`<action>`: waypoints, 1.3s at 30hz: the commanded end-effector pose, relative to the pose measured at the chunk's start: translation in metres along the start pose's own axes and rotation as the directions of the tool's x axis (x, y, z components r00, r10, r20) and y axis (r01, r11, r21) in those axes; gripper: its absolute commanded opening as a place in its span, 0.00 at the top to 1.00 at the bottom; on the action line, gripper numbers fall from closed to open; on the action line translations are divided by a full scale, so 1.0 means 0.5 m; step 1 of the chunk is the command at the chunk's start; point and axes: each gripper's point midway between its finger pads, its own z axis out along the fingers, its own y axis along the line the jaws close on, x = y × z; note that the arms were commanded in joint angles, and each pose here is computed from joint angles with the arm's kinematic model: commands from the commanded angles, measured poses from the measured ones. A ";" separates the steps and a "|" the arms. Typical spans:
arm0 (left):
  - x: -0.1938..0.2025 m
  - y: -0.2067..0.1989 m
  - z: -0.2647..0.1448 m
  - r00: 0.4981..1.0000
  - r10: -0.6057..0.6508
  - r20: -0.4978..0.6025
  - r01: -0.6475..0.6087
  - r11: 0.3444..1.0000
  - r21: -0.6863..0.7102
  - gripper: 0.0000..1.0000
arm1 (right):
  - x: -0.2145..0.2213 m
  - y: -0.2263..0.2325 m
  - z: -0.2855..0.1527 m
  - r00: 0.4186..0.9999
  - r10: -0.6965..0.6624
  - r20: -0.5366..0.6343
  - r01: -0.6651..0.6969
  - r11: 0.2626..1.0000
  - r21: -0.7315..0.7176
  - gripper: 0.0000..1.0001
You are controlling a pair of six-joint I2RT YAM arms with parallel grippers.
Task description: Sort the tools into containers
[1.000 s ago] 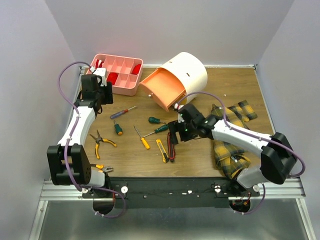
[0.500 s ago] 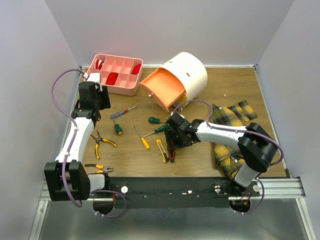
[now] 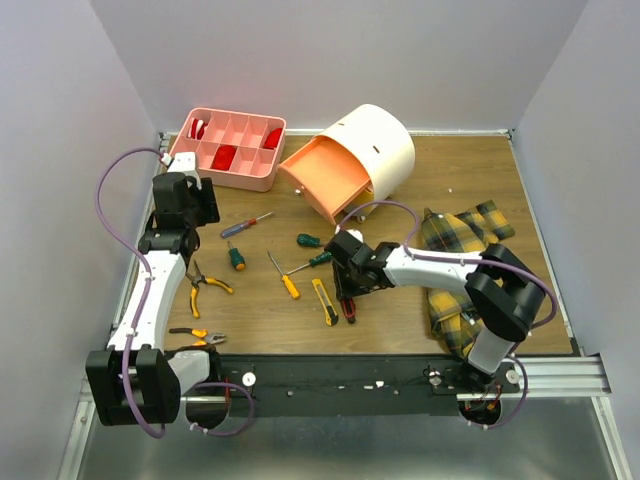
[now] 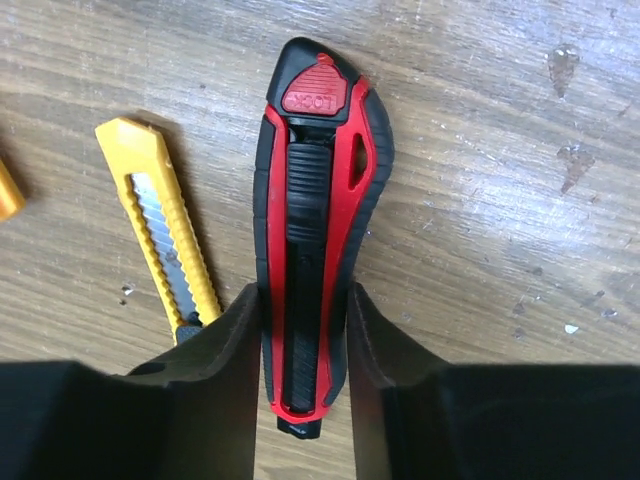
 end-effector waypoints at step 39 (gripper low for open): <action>0.022 -0.117 -0.057 0.997 -0.068 0.026 0.057 0.951 0.304 0.36 | -0.559 0.036 -0.346 0.563 -0.610 0.558 0.640 0.749 0.173 0.99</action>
